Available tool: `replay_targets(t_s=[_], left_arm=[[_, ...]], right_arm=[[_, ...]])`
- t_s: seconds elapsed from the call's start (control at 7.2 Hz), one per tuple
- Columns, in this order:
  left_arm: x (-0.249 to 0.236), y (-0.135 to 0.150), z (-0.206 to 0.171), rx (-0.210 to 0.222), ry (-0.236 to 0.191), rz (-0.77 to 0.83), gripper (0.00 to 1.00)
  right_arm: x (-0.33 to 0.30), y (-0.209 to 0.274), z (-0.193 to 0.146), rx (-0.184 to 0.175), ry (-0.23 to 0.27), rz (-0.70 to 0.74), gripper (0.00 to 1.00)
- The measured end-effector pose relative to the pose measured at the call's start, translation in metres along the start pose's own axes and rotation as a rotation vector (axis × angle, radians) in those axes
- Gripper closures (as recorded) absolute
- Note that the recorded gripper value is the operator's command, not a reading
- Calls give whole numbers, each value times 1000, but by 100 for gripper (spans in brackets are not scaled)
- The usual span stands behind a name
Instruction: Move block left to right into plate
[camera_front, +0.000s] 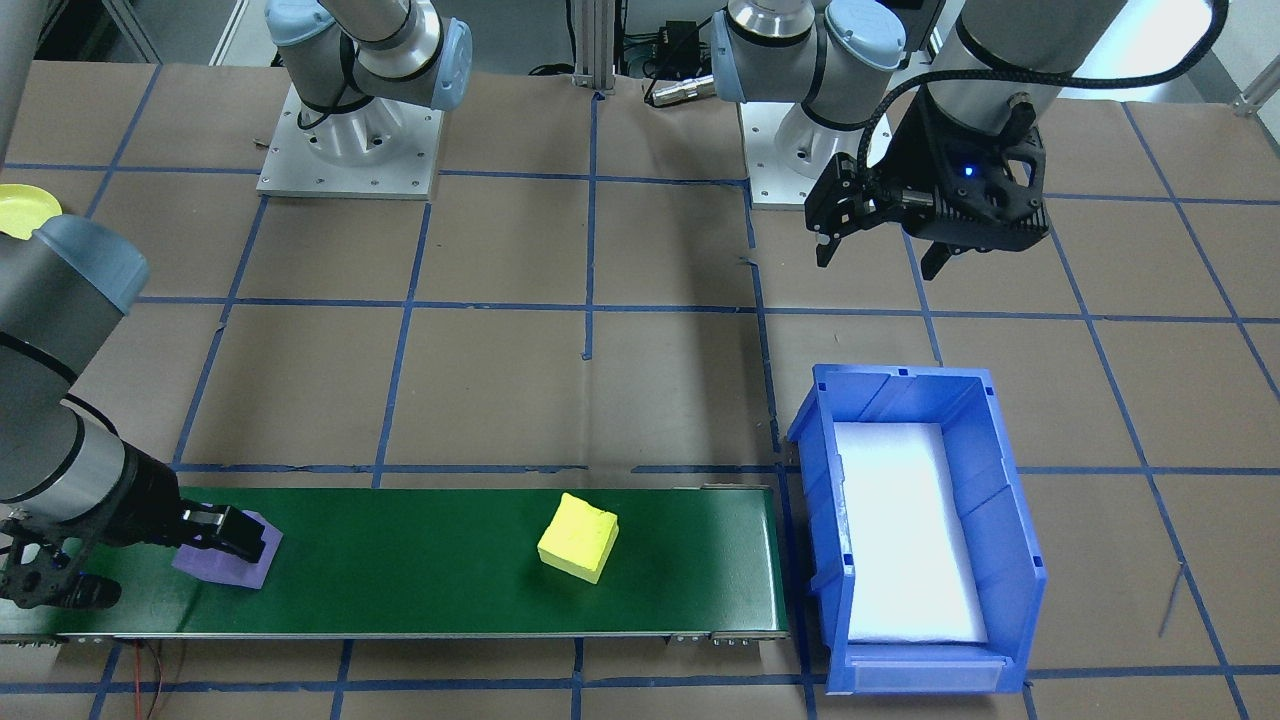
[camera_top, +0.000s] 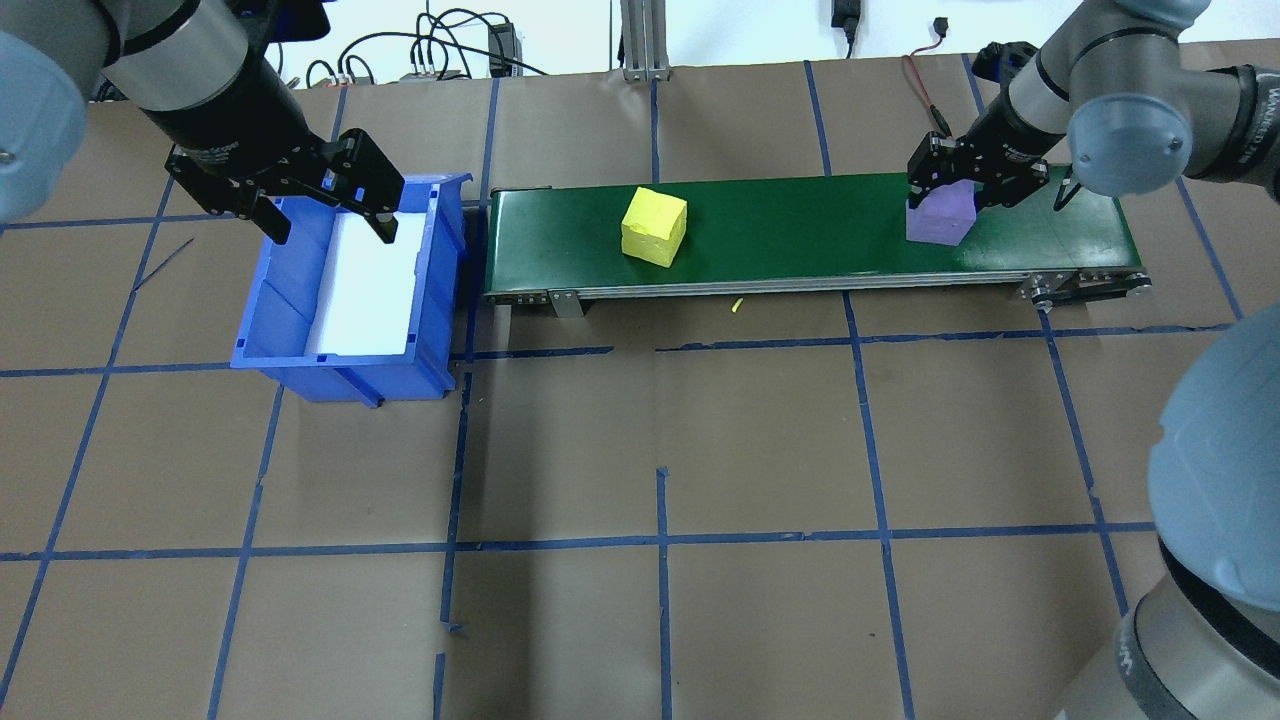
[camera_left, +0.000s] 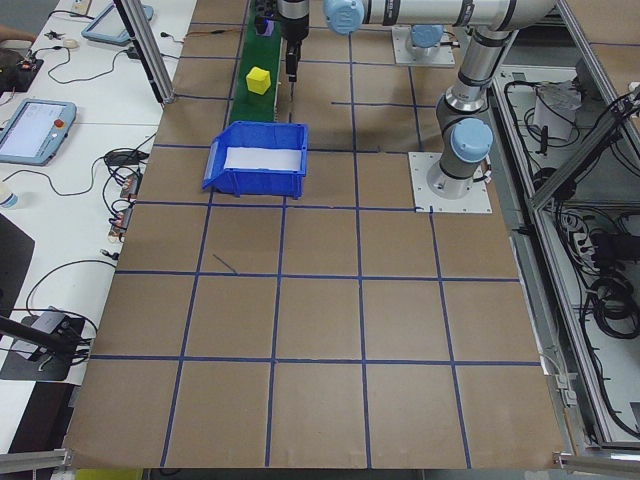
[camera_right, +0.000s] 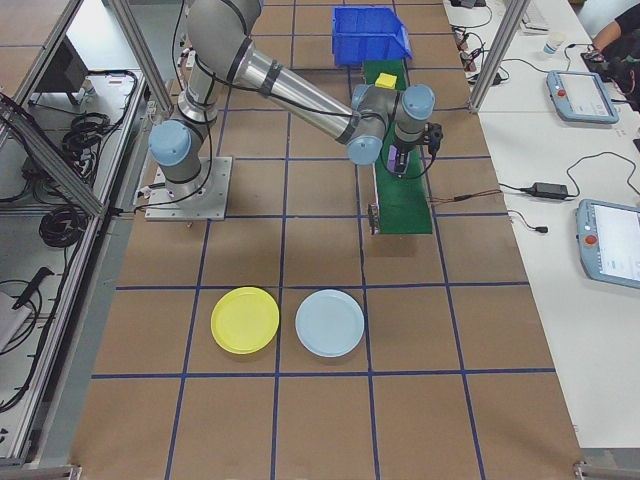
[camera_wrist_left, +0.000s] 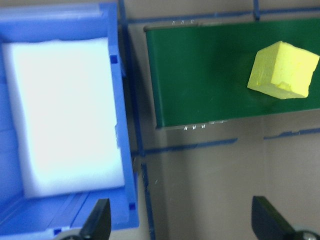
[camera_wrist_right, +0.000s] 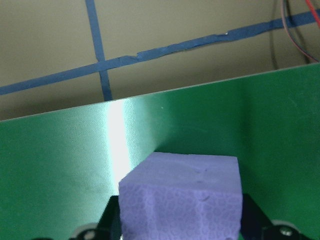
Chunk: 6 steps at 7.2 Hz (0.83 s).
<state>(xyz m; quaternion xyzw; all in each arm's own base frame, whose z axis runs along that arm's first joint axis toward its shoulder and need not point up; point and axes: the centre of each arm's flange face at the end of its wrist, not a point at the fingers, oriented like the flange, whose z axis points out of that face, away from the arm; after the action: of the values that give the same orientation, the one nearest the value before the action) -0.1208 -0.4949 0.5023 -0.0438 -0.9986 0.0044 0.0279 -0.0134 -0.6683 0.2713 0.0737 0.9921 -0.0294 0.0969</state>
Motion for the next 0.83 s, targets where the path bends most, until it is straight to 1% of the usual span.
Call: replay_targets(t_s=[0.14,0.28,0.42,0.56,0.69,0.83], left_arm=[[2,6,-4,-7,0,4,0],[4,9,-6,-7,-1,8,0],[3,10,-8,-6,-14,7,0],[-2,12,-10,-10,-43,3,0],[-7,13,-11,-16,-66,-4,0],[-9,14,-12,-18,-73,-11,0]], right_arm=[[8,-4,-17,21,79,-45,59],[31,-7,-35,30,152,-102,59],[80,-6,-51,21,196,-145,59],[144,1,-65,3,214,-181,59],[213,16,-81,-14,219,-218,59],[283,38,-95,-33,214,-255,59]])
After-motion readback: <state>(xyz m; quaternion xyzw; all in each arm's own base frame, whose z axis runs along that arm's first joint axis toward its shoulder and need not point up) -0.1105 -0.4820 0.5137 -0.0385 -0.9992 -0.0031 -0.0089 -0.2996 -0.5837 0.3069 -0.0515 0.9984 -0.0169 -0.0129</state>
